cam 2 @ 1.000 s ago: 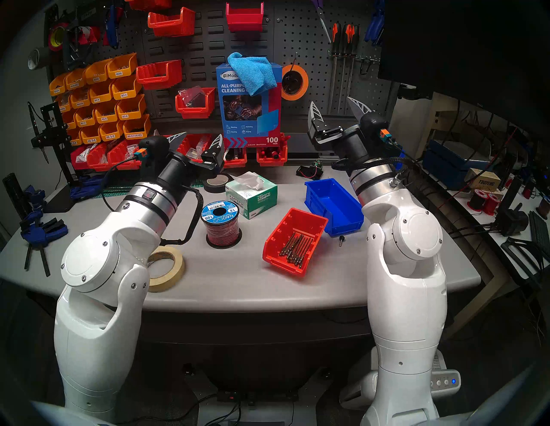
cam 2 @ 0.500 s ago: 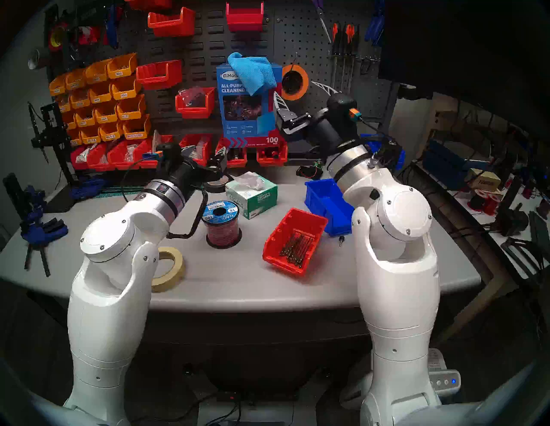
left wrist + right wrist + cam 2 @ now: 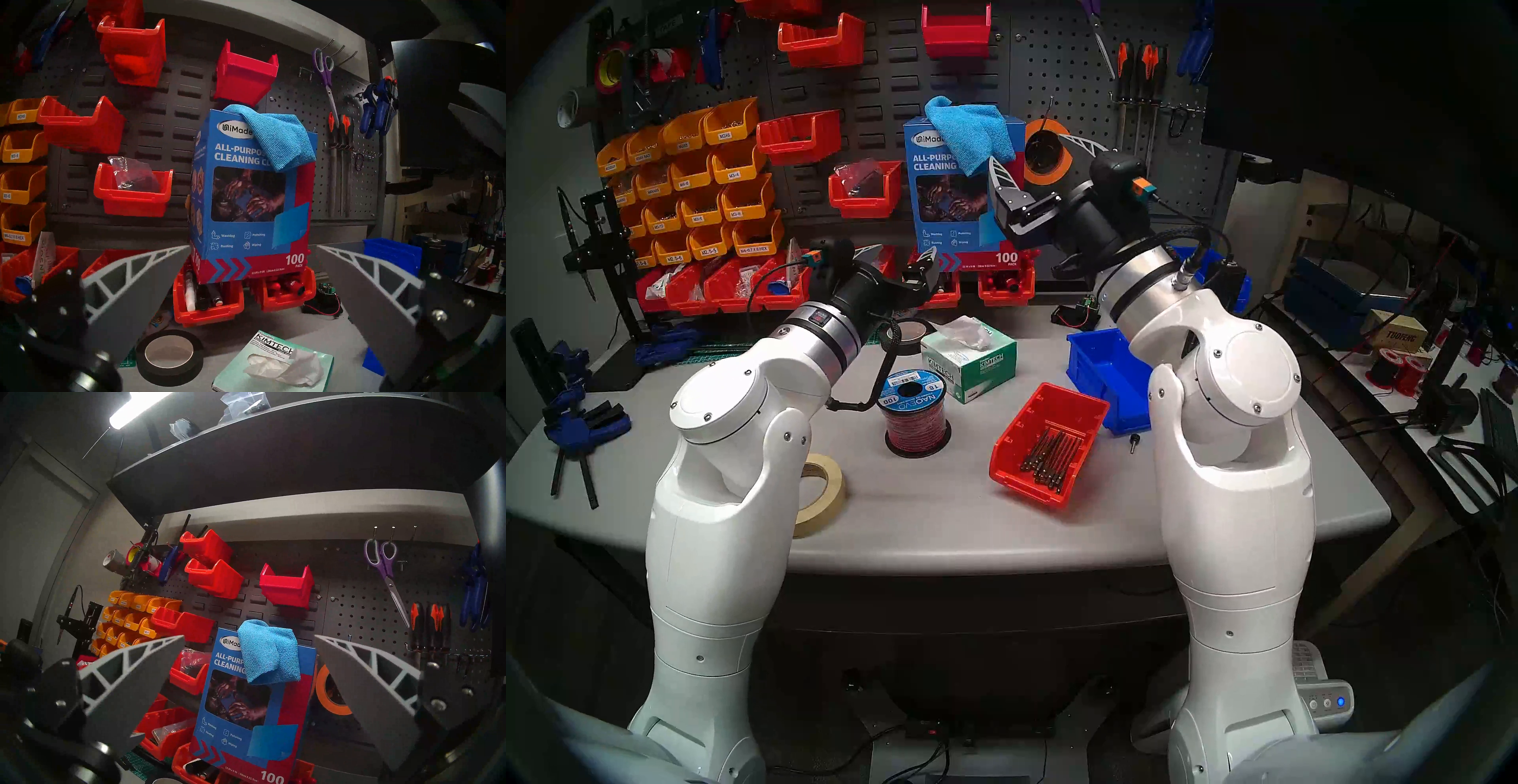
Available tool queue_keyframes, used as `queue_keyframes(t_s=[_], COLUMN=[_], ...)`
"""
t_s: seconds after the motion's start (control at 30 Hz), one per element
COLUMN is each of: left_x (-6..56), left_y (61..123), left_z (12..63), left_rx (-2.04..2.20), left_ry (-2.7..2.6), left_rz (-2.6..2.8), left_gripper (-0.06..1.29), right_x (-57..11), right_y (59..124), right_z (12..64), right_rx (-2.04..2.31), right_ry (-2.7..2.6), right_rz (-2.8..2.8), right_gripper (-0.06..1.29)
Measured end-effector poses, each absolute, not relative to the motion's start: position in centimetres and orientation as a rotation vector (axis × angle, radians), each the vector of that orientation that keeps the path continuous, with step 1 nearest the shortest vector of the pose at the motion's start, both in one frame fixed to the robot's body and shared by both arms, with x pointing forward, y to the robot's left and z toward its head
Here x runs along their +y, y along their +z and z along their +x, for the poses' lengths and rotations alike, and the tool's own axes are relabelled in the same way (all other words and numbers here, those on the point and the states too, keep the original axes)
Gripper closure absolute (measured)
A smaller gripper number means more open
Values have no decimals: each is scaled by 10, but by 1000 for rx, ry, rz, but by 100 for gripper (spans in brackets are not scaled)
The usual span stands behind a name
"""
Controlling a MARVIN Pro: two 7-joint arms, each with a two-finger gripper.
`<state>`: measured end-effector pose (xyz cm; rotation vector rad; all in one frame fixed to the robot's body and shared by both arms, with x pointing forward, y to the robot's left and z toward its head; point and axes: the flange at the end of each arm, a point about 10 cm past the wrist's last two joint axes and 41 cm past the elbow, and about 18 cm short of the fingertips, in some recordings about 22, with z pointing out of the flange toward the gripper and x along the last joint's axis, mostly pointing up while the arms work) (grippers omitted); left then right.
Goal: Take out a shop towel
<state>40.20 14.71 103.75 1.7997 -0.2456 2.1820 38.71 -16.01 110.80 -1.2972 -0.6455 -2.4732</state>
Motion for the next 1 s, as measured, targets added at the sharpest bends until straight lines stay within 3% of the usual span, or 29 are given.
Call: queue_keyframes(t_s=[0.5, 1.0], left_x=[124, 142], left_y=[1027, 1041], left_z=[439, 469], left_rx=[-350, -371], left_ry=[2135, 2254], left_rz=[1848, 1895], left_gripper=[-3, -3], right_x=[-186, -181], right_y=[1132, 1145], right_z=[413, 436], right_rx=[-551, -588], right_ry=[-2500, -2434], right_rz=[-1347, -1393], right_gripper=[-2, -2])
